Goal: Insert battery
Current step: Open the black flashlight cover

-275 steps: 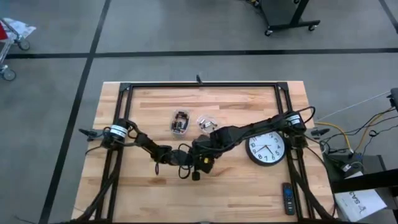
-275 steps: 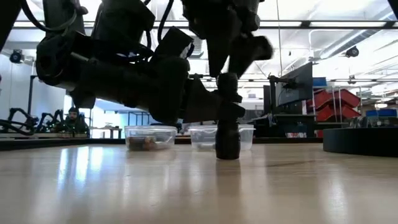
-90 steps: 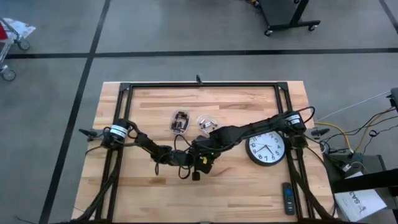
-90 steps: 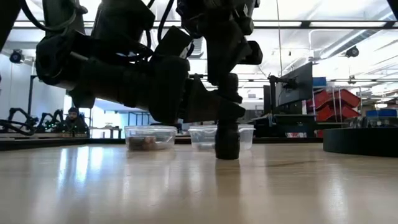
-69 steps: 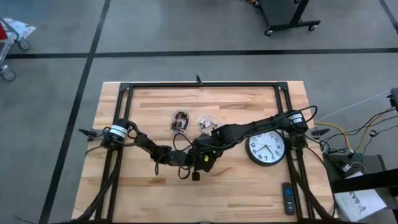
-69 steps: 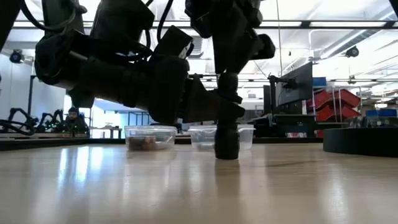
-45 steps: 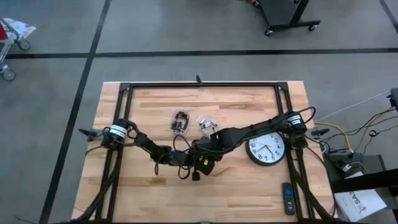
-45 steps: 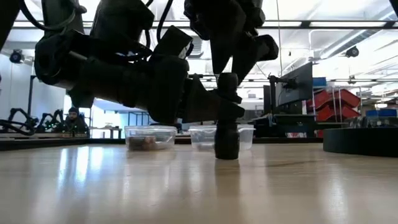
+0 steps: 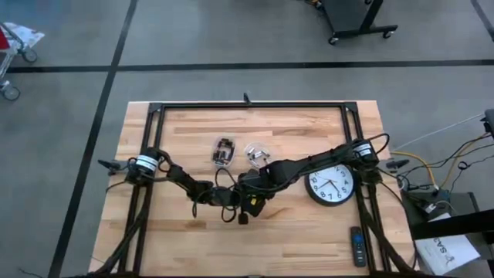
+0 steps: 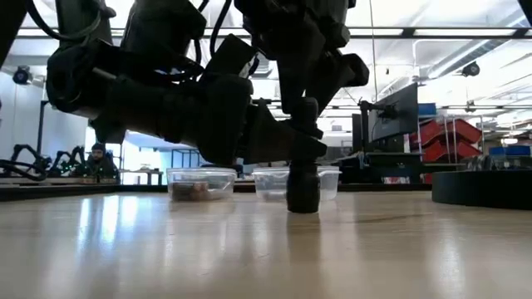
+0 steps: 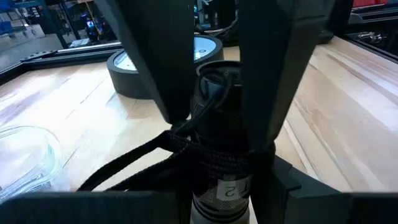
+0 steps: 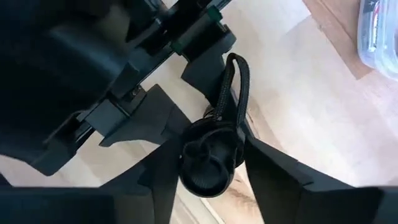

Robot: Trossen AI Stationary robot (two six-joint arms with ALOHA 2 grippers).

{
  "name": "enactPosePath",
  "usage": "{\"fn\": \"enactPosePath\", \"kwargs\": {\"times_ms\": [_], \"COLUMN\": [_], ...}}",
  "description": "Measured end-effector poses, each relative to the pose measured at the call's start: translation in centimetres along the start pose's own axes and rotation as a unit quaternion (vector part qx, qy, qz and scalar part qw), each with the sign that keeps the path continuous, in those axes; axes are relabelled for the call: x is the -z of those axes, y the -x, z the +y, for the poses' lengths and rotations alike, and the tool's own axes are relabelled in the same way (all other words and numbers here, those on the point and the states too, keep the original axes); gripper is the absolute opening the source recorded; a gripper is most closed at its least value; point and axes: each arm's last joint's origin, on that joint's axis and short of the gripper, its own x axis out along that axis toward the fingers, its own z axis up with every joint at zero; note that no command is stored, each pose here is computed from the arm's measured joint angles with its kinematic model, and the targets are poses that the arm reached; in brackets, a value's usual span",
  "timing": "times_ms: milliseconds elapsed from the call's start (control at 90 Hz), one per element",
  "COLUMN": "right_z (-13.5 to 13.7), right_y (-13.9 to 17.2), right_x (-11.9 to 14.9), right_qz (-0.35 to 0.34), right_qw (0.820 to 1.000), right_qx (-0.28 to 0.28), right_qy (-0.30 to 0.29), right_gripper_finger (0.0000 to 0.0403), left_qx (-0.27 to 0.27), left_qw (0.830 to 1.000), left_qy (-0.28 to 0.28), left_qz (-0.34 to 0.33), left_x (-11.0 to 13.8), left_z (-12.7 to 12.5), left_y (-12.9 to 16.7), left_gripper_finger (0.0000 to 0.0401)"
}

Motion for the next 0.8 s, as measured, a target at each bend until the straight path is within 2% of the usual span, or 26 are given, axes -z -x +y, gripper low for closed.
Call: {"fn": "enactPosePath", "kwargs": {"times_ms": [167,278,411,800], "right_z": [0.01,0.00,-0.05,0.03], "right_y": [0.07,0.09,0.10,0.07], "right_x": [0.00,0.00,-0.01,0.26], "right_qz": [0.002,0.004,0.012,0.028], "right_qw": [1.000,1.000,0.999,0.999], "right_qx": [-0.002,-0.003,-0.008,-0.015], "right_qy": [0.009,0.016,0.031,0.005], "right_gripper_finger": [0.0089,0.0085,0.0104,0.0148], "left_qx": [0.001,0.000,0.000,0.000], "left_qw": [1.000,1.000,1.000,1.000], "left_qy": [0.001,0.001,0.000,-0.004], "left_qz": [0.000,0.000,0.000,0.001], "left_x": [-0.01,-0.01,-0.01,0.04], "left_z": [-0.01,0.02,0.02,0.00], "left_y": [-0.01,-0.01,-0.02,0.01], "left_gripper_finger": [0.0095,0.0095,0.0095,0.0095]}}
